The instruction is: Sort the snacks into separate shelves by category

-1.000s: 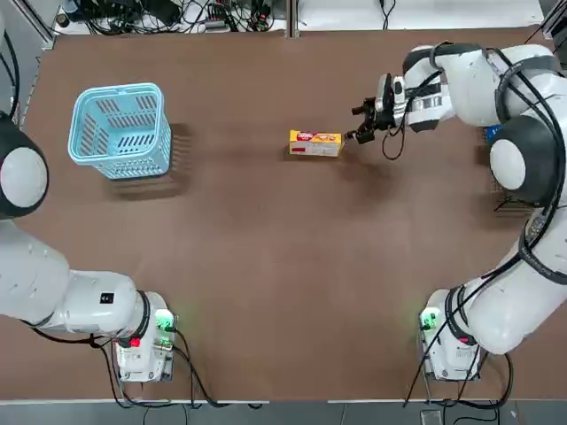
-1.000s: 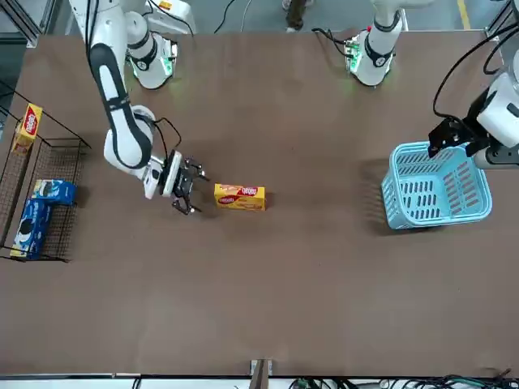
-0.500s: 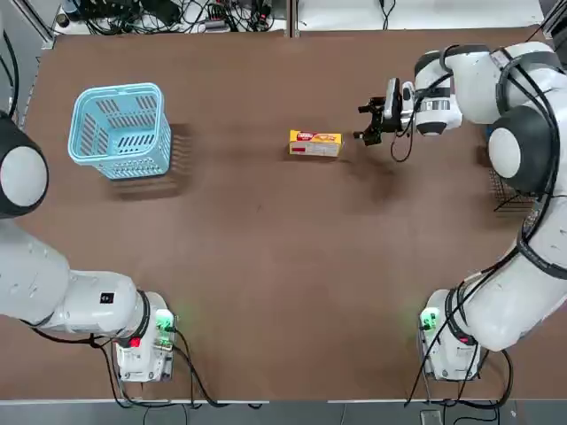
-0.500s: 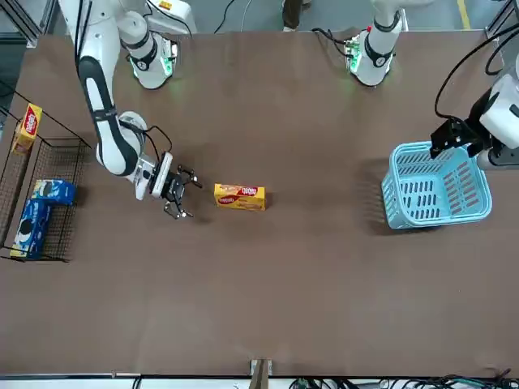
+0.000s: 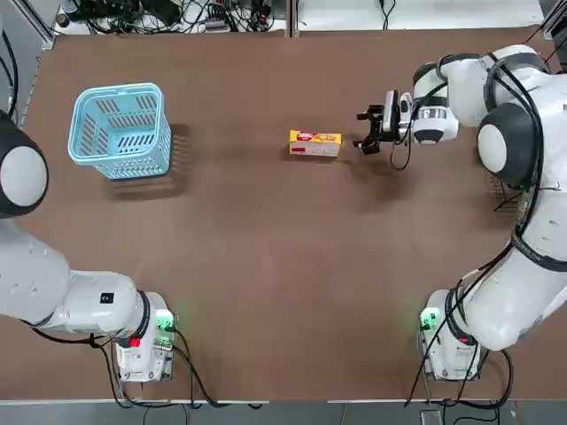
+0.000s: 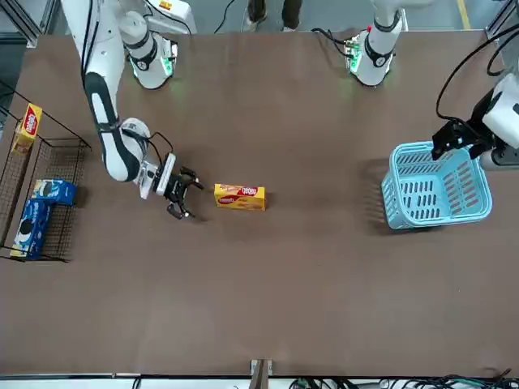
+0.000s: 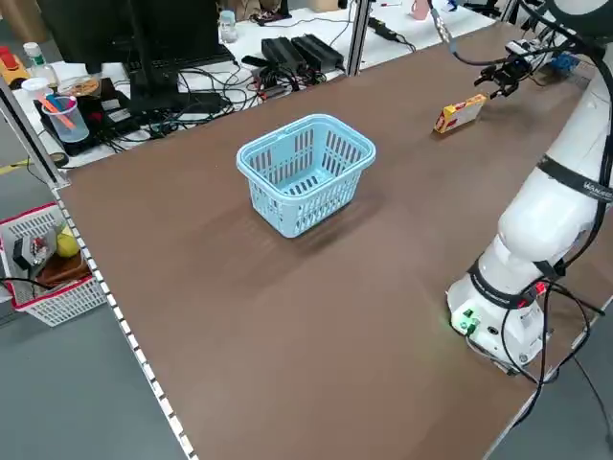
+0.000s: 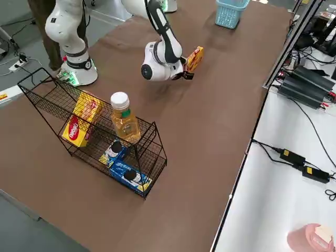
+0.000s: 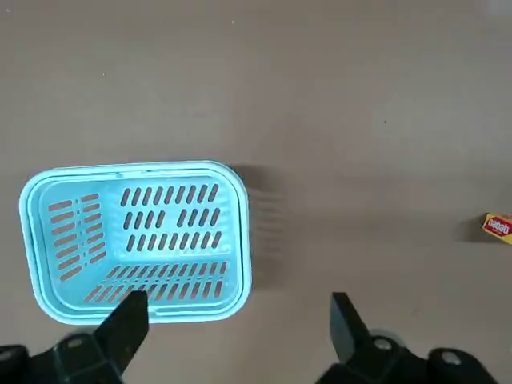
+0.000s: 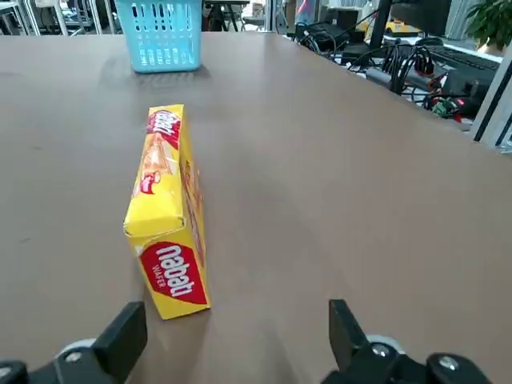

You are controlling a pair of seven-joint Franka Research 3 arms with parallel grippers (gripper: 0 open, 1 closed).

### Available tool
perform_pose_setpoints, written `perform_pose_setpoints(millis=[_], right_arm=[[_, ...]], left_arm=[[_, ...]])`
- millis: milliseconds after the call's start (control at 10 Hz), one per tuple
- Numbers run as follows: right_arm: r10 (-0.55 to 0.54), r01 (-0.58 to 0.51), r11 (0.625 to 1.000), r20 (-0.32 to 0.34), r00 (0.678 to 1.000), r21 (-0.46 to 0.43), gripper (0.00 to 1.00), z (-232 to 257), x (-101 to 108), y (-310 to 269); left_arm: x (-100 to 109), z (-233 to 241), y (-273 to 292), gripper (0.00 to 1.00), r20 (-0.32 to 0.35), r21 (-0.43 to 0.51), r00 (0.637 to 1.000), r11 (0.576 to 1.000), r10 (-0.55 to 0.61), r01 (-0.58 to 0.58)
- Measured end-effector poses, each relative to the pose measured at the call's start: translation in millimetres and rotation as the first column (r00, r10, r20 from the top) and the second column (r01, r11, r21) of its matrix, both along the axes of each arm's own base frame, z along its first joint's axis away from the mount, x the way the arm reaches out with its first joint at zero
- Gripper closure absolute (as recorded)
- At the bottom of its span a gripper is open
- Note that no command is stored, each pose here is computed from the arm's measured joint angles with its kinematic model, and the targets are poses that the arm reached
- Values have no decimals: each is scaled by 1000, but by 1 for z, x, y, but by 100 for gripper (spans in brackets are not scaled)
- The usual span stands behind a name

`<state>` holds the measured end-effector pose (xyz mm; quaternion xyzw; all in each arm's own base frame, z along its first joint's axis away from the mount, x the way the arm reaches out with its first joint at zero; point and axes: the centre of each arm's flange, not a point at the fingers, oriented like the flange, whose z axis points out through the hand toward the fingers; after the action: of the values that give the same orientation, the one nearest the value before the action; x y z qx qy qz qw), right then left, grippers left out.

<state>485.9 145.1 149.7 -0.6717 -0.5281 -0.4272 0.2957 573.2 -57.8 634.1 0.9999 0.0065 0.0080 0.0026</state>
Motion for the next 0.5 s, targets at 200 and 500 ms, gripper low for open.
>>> perform_pose_setpoints(millis=[200,500], right_arm=[[-13,13,1000,-10,1000,9,0,-9,-3,3],[-20,21,999,-15,1000,39,0,-15,-6,22]], left_arm=[[0,1,3,0,2,1,1000,1000,5,-5],[1,1,5,0,3,9,1000,1000,8,-8]])
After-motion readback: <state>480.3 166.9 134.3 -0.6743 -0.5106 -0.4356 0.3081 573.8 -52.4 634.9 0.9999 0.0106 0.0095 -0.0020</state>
